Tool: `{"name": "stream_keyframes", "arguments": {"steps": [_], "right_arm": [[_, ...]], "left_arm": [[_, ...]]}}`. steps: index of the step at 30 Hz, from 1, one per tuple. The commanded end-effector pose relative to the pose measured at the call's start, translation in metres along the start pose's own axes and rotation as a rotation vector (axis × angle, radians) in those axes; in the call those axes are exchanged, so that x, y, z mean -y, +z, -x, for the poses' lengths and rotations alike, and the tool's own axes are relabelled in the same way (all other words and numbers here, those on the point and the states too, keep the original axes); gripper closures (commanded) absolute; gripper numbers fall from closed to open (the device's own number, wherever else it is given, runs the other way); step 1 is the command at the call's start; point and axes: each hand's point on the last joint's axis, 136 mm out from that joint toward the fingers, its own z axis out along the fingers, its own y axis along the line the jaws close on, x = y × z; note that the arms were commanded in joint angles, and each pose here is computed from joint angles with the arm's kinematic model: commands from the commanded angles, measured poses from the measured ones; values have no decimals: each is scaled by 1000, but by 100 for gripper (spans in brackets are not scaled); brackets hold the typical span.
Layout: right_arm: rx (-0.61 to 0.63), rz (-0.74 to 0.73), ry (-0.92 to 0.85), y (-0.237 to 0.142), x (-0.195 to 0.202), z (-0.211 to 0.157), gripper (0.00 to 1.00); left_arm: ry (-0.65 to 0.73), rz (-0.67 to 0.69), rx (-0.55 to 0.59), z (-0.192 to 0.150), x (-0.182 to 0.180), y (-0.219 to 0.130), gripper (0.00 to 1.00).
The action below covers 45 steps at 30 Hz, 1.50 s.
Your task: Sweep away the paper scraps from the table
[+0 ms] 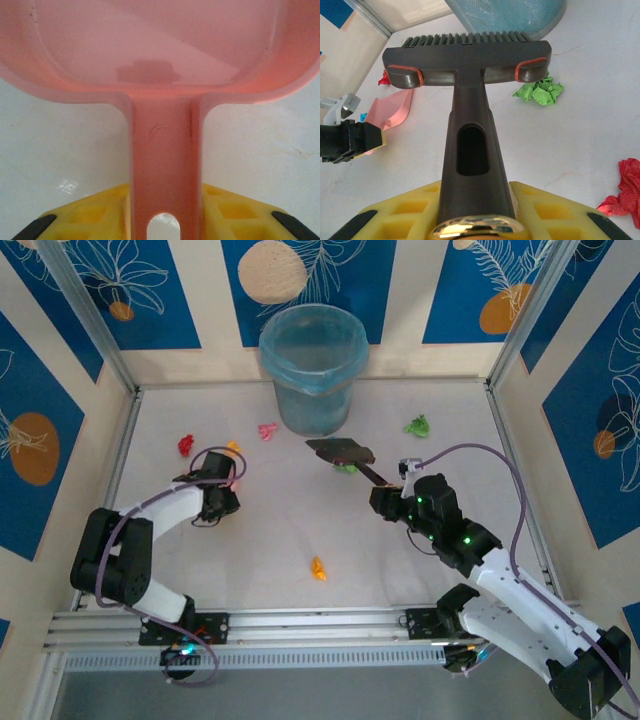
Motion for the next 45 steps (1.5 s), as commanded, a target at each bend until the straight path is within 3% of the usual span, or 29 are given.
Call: {"name": "stream_keyframes", "arguments": {"steps": [1,3,6,13,22,33,45], "right_arm": [[61,40,-20,-3,-11,16,100],[61,41,-20,-3,-11,16,100],[59,62,-19,-5,-19,19,100],[-31,102,-33,5,-66,22,100],[-285,46,-52,88,-133,11,100],[-364,138,-43,194,-186,26,100],[-404,231,-83,254,-202,28,100]], "left_arm": [[20,-2,25,2,-1,-6,73],[18,-11,21,0,-1,-8,87],[21,-50,8,-5,4,-14,98],[68,-104,-51,-25,4,-38,100],[66,-265,-121,-65,4,-58,100],[59,-261,-132,-84,-8,-58,100],[96,-239,-123,-76,-1,-41,100]]}}
